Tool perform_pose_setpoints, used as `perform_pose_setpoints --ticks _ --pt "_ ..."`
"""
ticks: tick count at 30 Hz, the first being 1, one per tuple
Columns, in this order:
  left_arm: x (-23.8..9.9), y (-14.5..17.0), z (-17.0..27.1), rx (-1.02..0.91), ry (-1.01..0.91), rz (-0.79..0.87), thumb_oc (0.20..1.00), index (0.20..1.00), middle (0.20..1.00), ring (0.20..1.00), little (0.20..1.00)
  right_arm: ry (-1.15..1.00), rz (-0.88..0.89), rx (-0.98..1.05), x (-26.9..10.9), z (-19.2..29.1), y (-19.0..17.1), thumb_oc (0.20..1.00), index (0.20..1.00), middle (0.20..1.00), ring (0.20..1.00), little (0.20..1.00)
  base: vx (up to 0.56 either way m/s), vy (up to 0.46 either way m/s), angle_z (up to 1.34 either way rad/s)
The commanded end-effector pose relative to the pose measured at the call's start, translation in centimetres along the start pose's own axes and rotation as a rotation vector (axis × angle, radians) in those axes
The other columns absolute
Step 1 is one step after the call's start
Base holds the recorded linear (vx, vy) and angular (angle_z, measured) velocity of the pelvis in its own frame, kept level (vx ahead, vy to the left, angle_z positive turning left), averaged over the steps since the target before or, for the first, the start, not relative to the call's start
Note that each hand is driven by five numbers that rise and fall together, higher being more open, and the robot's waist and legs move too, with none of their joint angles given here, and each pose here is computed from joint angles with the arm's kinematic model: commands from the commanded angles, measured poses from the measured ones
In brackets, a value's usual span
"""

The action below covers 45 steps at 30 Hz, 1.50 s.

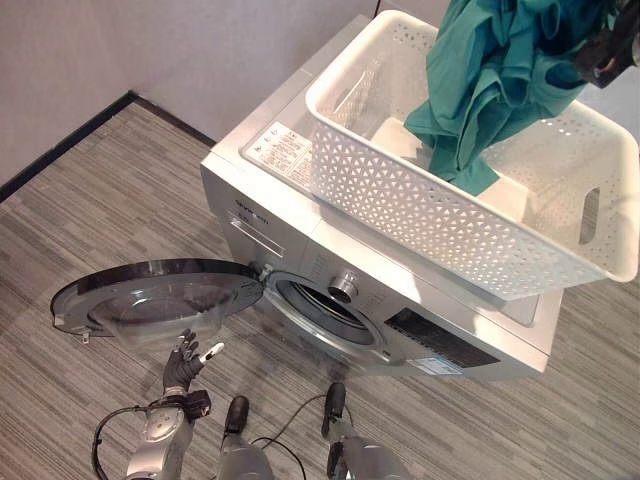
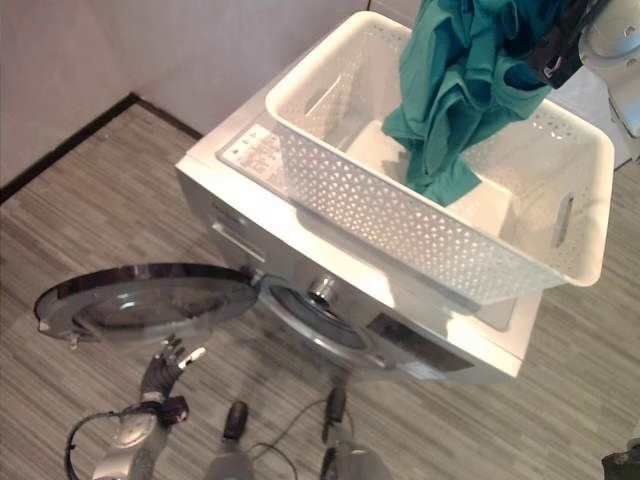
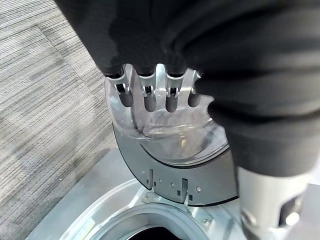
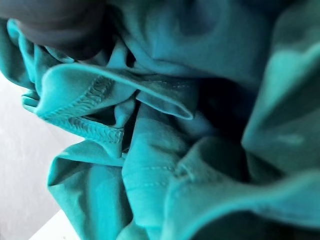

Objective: Grab the laundry basket,head to the washer,open it,put in the laundry and shut it.

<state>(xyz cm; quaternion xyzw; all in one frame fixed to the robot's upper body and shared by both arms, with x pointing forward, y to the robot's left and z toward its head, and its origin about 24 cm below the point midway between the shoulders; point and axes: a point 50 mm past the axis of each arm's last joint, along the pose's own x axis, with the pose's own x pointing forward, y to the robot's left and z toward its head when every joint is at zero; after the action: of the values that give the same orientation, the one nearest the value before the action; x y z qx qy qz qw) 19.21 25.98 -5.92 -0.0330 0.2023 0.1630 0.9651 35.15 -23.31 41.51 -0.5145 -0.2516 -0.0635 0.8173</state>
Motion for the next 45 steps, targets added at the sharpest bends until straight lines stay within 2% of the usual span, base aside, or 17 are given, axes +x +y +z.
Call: perform_pose_setpoints --ticks 1,8,14,16,22,34,45 --pt "0.4 1.4 1.2 0.096 -0.048 0.015 1.0 1.0 1.0 1.0 1.0 -0.069 -0.297 0.027 0.5 2.8 -6.1 0.2 0.2 0.2 0.2 0.2 0.04 0.021 0.01" --pt "0.5 0.4 3.3 0.172 -0.137 -0.039 1.0 1.0 1.0 1.0 1.0 -0.091 -0.485 0.007 0.0 3.6 -8.4 0.2 0.2 0.2 0.2 0.2 0.04 0.026 0.03" --pt "-0.2 -1.0 8.0 0.279 -0.348 -0.129 1.0 1.0 1.0 1.0 1.0 -0.111 -0.607 -0.038 -0.9 3.9 -9.5 0.2 0.2 0.2 0.2 0.2 0.02 0.031 0.05" --pt "-0.7 -1.7 9.6 0.274 -0.429 -0.155 1.0 1.0 1.0 1.0 1.0 -0.104 -0.644 -0.061 -0.9 3.8 -9.4 0.2 0.2 0.2 0.2 0.2 0.0 0.054 0.11" --pt "-1.4 -1.8 11.0 0.256 -0.499 -0.152 1.0 1.0 1.0 1.0 1.0 -0.141 -0.741 -0.141 -1.2 5.1 -10.0 0.2 0.2 0.2 0.2 0.2 -0.02 0.074 0.02" --pt "-2.7 -3.3 14.9 0.33 -0.69 -0.223 1.0 1.0 1.0 1.0 1.0 -0.099 -0.823 -0.227 -0.7 5.9 -11.5 0.2 0.2 0.2 0.2 0.2 -0.03 0.098 -0.03" --pt "-2.3 -3.4 15.1 0.34 -0.687 -0.218 1.0 1.0 1.0 1.0 1.0 -0.096 -0.859 -0.323 -0.9 6.9 -12.8 0.2 0.2 0.2 0.2 0.2 -0.03 0.095 -0.06"
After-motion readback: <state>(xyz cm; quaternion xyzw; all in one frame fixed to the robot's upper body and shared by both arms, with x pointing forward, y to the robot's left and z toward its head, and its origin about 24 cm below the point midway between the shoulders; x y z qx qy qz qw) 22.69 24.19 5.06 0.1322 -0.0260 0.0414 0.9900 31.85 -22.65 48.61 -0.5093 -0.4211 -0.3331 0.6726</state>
